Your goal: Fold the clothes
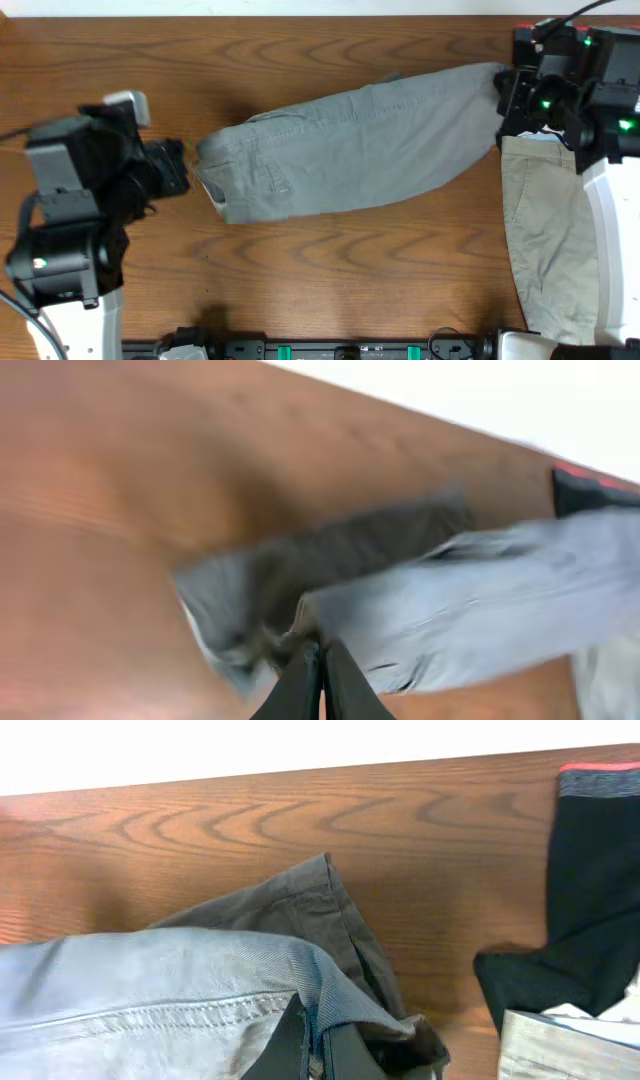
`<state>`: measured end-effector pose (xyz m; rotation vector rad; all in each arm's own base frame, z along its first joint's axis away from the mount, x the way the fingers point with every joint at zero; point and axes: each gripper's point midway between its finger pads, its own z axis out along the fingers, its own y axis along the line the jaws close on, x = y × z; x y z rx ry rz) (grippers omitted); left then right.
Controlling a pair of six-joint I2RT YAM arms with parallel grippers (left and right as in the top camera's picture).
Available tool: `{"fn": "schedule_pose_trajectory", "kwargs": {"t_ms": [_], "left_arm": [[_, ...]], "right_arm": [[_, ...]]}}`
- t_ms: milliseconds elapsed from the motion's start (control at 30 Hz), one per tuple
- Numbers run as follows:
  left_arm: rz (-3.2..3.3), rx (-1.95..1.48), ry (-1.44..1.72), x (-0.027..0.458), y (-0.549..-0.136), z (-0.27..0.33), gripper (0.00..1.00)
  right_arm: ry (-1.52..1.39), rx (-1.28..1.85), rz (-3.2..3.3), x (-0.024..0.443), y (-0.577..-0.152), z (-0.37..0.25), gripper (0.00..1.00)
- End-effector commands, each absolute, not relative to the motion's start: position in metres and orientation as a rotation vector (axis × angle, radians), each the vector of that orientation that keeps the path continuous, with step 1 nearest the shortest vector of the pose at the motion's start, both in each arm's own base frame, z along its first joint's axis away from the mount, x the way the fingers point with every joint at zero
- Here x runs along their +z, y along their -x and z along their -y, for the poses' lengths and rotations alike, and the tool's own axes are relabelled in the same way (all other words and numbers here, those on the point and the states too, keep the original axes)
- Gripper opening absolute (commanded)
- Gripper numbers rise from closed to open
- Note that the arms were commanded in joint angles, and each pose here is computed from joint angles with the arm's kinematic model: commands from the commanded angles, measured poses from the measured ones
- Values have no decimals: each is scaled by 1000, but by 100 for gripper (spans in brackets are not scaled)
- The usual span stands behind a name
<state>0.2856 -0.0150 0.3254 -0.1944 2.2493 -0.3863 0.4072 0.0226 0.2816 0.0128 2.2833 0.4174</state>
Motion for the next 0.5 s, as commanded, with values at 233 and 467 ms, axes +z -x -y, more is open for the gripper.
{"fn": "schedule_pose_trajectory", "kwargs": {"t_ms": [233, 467], "left_arm": [[-2228, -287, 130, 361, -279, 7, 6], [-2568, -531, 160, 274, -279, 32, 14]], "right_arm": [[24, 396, -2221, 308, -392, -22, 1], [20, 404, -2258, 299, -389, -23, 1]]}}
